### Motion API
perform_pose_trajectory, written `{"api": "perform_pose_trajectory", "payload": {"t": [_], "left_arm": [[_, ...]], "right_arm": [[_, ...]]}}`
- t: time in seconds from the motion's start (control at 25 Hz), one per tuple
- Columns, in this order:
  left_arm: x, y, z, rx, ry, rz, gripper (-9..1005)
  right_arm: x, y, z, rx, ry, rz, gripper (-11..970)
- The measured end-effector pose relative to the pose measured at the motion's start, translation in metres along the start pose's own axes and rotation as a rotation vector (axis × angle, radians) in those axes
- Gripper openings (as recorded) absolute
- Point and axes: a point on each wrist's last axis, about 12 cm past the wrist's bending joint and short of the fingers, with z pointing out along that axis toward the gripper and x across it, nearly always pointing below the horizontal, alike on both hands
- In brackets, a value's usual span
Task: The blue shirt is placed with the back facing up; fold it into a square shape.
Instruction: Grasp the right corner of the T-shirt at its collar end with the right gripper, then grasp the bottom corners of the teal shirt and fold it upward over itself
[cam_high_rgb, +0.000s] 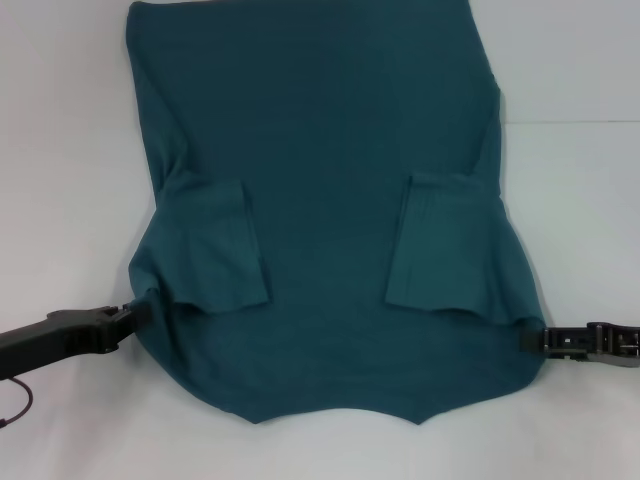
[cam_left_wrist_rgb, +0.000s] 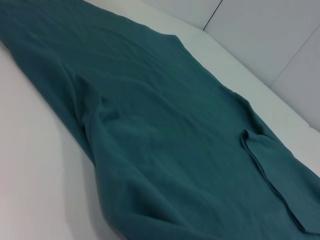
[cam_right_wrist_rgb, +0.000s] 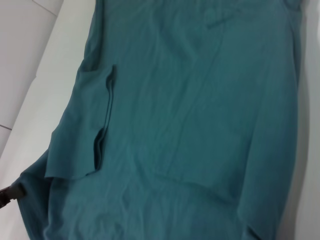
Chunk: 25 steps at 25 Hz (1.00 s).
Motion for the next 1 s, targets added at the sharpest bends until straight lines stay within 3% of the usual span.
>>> {"api": "perform_pose_trajectory", "payload": {"t": [0.16, 0.56, 0.68, 1.0], "left_arm": [[0.0, 0.0, 0.0, -0.001, 0.0, 0.001, 40], [-0.001, 0.0, -0.001, -0.002, 0.0, 0.002, 41], [-0.001, 0.0, -0.001, -0.002, 0.001, 0.003, 40], [0.003, 0.001, -0.006, 0.0, 0.009, -0.011, 40]], "right_arm": [[0.002, -0.001, 0.001, 0.0, 0.0, 0.005, 798], [0.004, -0.001, 0.001, 0.001, -0.01, 0.0, 327], [0.005, -0.002, -0.001, 0.0, -0.02, -0.014, 86], [0.011, -0.007, -0.005, -0.001, -0.041, -0.033, 35]]}}
